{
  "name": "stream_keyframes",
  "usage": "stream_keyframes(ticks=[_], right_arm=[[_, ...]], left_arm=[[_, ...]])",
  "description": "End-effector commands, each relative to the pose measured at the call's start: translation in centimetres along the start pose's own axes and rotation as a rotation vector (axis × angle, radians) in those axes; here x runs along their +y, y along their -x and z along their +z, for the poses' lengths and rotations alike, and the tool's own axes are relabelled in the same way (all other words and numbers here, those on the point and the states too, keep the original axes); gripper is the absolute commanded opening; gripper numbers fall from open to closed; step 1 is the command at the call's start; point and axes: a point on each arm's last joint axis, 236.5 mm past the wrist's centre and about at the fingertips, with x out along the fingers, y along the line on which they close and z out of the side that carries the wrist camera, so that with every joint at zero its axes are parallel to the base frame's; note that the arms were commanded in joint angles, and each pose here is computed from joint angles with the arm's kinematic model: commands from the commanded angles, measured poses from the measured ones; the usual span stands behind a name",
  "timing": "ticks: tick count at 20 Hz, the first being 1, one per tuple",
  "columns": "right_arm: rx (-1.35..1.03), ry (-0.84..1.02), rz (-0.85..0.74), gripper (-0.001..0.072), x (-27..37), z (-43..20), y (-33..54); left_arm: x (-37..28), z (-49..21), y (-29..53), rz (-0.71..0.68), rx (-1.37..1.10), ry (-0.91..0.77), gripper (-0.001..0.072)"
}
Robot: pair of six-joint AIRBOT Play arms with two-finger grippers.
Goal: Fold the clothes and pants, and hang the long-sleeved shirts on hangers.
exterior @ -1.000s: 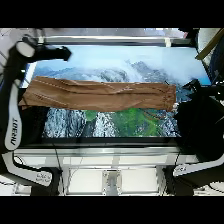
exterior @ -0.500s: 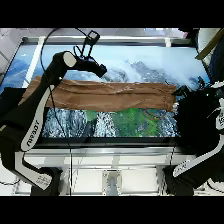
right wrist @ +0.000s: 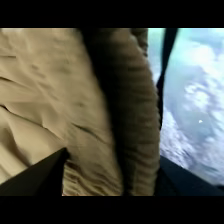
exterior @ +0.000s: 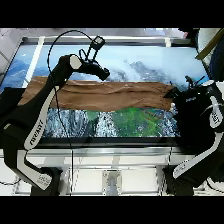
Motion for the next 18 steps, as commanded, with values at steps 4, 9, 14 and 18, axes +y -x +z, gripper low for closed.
stream_keyframes(ticks=[4,9,14,18], right_arm=[[-0.056,0.036,0.178,0.0029,6.0,1.4,0.8],[-0.153,0.153,0.344,0.0028,15.2,3.0,8.0],[-0.156,0.191,0.316,0.0027,24.0,3.0,9.7],[-0.120,0.217,0.233,0.0028,29.2,1.2,5.7]], left_arm=[[-0.5,-1.0,-1.3,-0.020,0.024,0.009,0.0005],[-5.5,-4.4,-5.3,-0.194,0.117,0.175,0.0012],[-12.9,-9.6,-10.1,-0.353,0.264,0.204,0.0012],[-11.1,-10.1,-10.0,-0.310,0.276,0.196,0.0012]])
